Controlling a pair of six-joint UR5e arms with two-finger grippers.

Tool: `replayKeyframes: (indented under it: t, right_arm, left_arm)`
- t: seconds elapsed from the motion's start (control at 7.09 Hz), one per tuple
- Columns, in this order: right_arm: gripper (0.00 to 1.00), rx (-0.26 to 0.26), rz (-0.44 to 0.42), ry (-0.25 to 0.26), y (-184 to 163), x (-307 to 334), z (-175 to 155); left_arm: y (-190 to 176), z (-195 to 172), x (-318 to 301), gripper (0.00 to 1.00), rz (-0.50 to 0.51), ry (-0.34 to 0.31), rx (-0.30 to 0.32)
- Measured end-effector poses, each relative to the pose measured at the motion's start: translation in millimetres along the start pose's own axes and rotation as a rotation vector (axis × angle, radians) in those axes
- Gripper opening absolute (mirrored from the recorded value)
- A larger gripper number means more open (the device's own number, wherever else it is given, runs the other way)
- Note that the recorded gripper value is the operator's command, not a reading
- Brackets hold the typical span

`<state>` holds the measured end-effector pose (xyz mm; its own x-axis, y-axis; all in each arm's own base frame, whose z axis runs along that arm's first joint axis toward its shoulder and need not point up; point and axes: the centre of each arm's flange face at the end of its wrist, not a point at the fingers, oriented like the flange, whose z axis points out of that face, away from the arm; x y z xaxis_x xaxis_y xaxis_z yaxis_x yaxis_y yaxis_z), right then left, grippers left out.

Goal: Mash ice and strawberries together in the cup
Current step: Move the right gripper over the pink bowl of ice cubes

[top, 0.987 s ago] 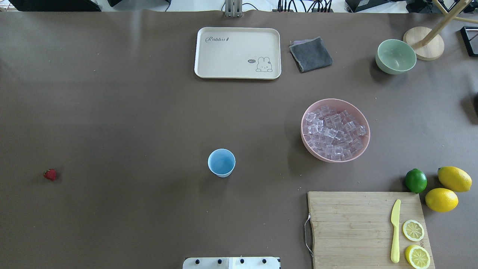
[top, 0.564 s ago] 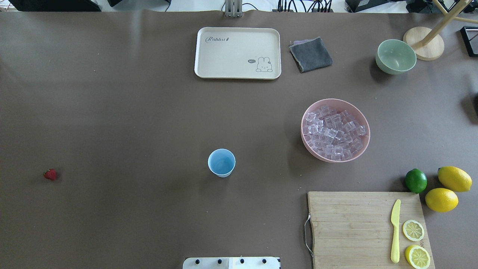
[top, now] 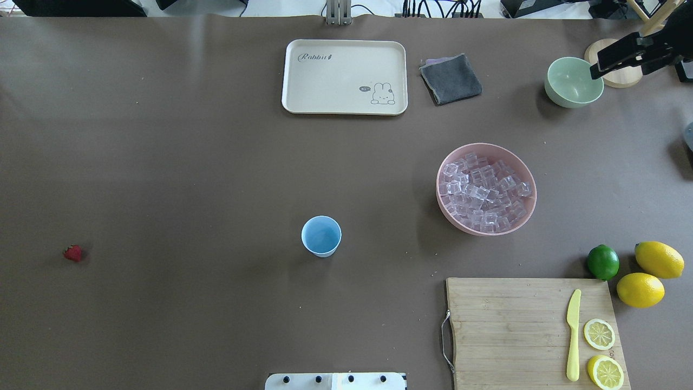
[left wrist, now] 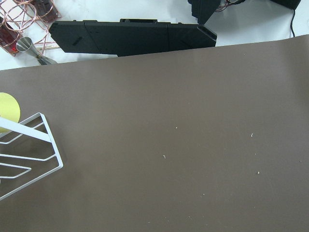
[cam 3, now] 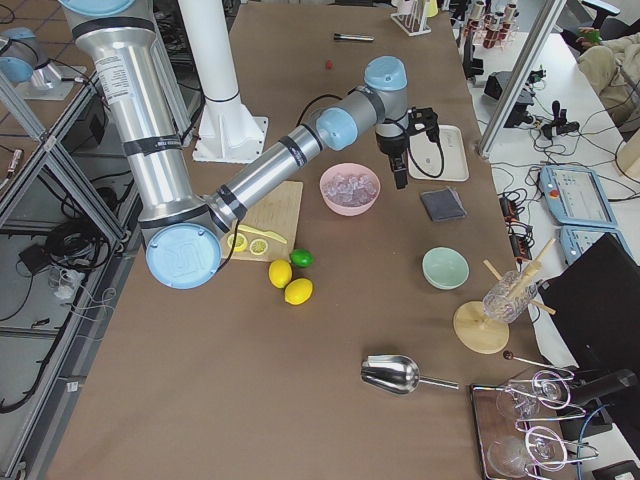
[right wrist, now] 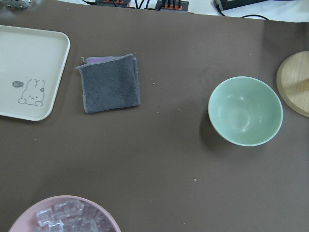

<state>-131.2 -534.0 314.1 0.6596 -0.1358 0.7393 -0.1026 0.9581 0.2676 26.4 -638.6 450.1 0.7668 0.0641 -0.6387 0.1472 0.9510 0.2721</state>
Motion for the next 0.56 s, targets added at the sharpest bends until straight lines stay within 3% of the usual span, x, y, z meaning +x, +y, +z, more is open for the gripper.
replayKeyframes:
  t: [0.14,0.56]
  right_arm:
    - [1.00,-0.016,0.023,-0.003,5,-25,15]
    - [1.00,-0.049,0.095,0.057,36,-77,70]
  left_arm:
    - [-1,0,6,0.98,0.008,0.004,0.001]
    - [-15,0,46,0.98,0.062,0.030,0.011]
